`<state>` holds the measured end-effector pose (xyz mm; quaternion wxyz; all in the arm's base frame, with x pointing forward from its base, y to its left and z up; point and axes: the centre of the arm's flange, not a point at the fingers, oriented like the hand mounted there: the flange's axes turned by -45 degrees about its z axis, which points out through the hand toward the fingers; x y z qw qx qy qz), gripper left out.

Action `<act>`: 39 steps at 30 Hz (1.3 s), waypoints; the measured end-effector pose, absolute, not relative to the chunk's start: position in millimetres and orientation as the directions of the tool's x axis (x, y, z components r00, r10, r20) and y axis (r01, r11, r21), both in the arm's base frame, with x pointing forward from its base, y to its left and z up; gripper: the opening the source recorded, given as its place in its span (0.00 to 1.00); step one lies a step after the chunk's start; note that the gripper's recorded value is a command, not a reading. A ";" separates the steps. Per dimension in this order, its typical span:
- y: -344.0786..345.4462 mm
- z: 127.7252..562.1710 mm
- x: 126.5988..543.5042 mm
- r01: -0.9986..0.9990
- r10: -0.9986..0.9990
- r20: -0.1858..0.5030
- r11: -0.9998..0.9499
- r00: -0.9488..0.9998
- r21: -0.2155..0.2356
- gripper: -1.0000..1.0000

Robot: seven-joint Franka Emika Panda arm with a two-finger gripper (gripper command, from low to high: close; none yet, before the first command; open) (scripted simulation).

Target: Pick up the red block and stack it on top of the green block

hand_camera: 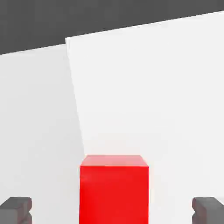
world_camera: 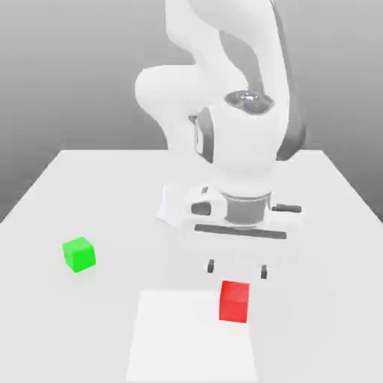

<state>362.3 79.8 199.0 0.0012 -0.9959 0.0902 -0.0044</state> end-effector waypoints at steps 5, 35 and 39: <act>79.2 170.0 362.9 -0.185 -0.185 0.006 -0.983 0.983 -0.005 0.50; -56.6 222.7 345.5 -0.700 -0.700 0.020 -0.713 0.714 0.035 0.00; -125.1 231.0 317.2 -0.902 -0.901 0.031 -0.431 0.432 0.035 0.00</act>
